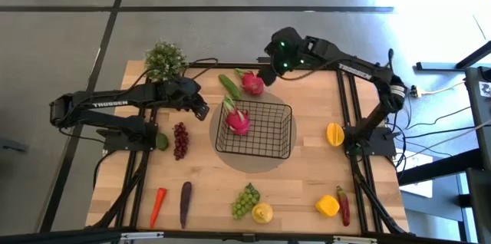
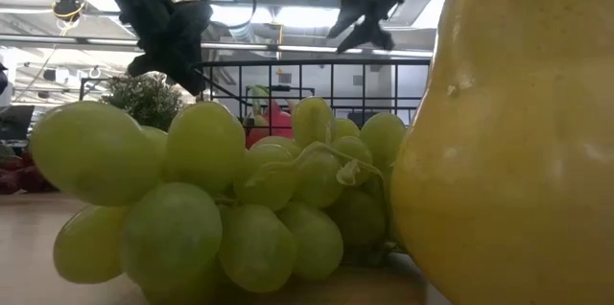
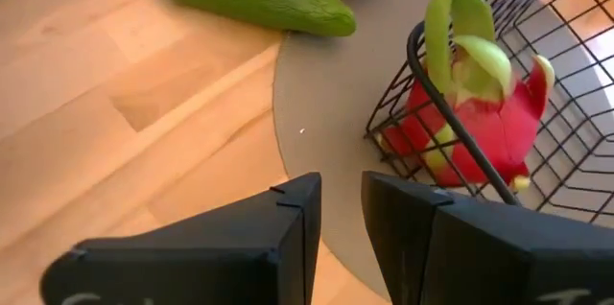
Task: Build produce basket
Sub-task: Put the pink dragon fruit into the black wire basket
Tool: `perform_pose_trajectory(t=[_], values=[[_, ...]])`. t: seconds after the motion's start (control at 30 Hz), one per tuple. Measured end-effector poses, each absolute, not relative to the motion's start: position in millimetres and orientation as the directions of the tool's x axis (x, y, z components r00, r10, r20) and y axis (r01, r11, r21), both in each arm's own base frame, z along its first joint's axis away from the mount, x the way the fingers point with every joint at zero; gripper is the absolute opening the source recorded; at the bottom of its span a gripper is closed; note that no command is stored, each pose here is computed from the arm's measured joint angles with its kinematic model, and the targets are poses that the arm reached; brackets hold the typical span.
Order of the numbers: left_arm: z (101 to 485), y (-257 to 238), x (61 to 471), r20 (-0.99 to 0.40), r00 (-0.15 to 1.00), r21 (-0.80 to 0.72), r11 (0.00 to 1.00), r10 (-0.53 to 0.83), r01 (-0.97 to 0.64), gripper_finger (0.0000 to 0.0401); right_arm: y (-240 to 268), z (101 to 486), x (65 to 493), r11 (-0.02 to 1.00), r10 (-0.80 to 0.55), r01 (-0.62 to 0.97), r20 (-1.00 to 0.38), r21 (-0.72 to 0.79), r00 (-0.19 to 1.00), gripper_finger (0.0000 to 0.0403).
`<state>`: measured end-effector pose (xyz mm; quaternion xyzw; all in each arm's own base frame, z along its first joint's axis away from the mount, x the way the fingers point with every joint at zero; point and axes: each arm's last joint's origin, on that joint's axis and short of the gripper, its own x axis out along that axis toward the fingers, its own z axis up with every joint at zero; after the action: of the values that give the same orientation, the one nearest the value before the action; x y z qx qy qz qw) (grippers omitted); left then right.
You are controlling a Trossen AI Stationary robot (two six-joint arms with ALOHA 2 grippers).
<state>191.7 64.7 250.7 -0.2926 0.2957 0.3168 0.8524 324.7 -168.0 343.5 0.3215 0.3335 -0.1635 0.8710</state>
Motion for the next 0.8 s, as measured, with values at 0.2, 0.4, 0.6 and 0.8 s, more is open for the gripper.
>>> perform_pose_trajectory(t=[0.2, 0.4, 0.6, 0.8], values=[[251, 65, 192, -0.689, 0.625, -0.328, 0.610, 0.367, -0.721, 0.0069, -208, 311, 338, 0.699, -0.101, 0.542, -0.686, 0.466, 0.720, 0.0150], [251, 65, 192, -0.689, 0.624, -0.328, 0.610, 0.367, -0.721, 0.0069, -232, 276, 345, 0.652, -0.139, 0.626, -0.745, 0.427, 0.652, 0.0150], [251, 65, 192, -0.689, 0.624, -0.343, 0.593, 0.368, -0.728, 0.0069, -246, 241, 352, 0.625, -0.113, 0.663, -0.793, 0.412, 0.599, 0.0150], [251, 65, 192, -0.689, 0.624, -0.343, 0.593, 0.368, -0.728, 0.0069, -251, 222, 359, 0.637, -0.102, 0.659, -0.805, 0.398, 0.585, 0.0150]])
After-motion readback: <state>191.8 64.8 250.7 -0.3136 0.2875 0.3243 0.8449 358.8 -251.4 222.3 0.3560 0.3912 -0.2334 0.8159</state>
